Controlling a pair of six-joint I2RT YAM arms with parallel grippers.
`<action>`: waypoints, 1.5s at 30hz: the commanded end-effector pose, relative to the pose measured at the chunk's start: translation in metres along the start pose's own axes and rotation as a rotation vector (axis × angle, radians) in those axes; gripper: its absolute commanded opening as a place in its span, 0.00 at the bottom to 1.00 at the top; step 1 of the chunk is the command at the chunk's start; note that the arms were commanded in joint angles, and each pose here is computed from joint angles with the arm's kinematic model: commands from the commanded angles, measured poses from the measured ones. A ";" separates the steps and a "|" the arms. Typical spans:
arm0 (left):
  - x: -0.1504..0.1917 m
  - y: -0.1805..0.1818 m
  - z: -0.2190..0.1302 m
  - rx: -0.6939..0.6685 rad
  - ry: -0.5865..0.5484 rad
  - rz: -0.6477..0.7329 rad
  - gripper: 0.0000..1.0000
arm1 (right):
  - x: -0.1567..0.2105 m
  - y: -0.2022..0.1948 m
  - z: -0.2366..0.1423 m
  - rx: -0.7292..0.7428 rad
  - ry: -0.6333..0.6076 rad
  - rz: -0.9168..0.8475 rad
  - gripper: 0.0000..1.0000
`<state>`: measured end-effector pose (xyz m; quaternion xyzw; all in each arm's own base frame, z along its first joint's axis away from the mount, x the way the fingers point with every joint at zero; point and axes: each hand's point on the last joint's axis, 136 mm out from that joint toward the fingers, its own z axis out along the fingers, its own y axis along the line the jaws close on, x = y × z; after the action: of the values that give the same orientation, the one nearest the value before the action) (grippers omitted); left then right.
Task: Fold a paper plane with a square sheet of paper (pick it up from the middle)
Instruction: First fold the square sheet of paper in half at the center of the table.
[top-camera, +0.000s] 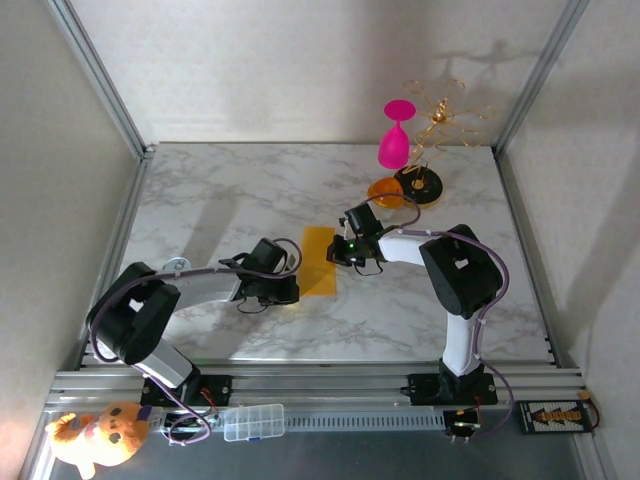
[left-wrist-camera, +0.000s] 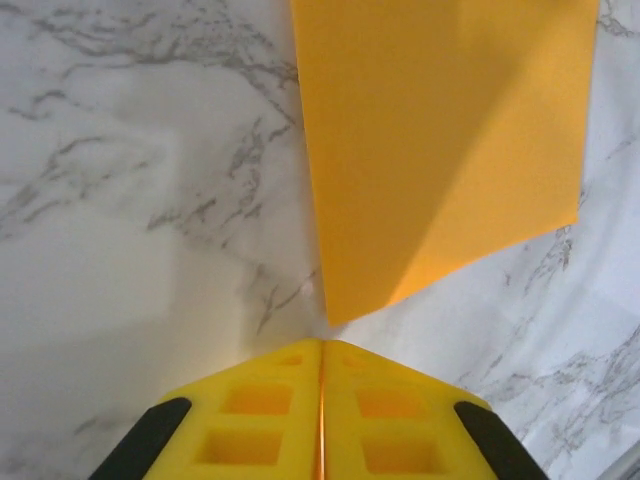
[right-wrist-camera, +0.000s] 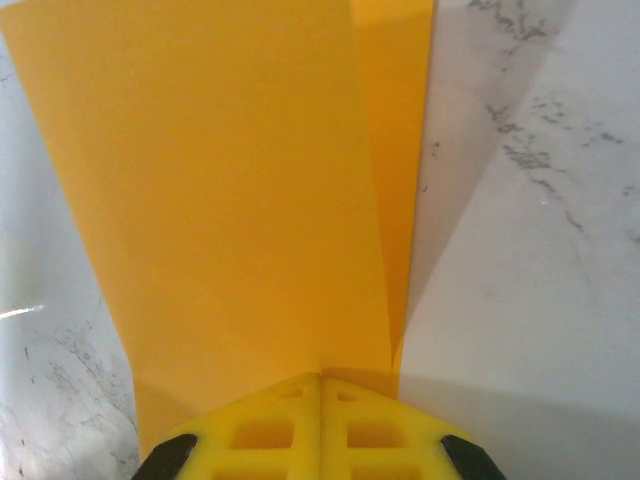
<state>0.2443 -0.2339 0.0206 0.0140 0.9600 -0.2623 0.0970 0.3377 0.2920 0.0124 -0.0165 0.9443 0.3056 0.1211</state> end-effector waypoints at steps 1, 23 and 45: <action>-0.032 -0.030 -0.025 0.041 -0.095 0.019 0.10 | 0.059 -0.101 0.015 0.343 0.154 0.105 0.03; -0.142 -0.019 0.027 0.082 -0.244 -0.145 0.10 | 0.057 -0.084 0.017 0.243 0.220 -0.103 0.02; -0.148 0.051 0.015 -0.013 -0.271 -0.232 0.10 | 0.050 -0.099 0.011 0.295 0.221 -0.140 0.02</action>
<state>0.3927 -0.2244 0.0172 -0.1117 0.9263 -0.3062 0.1889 0.3380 0.2923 0.0136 -0.1275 0.9352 0.3024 0.1331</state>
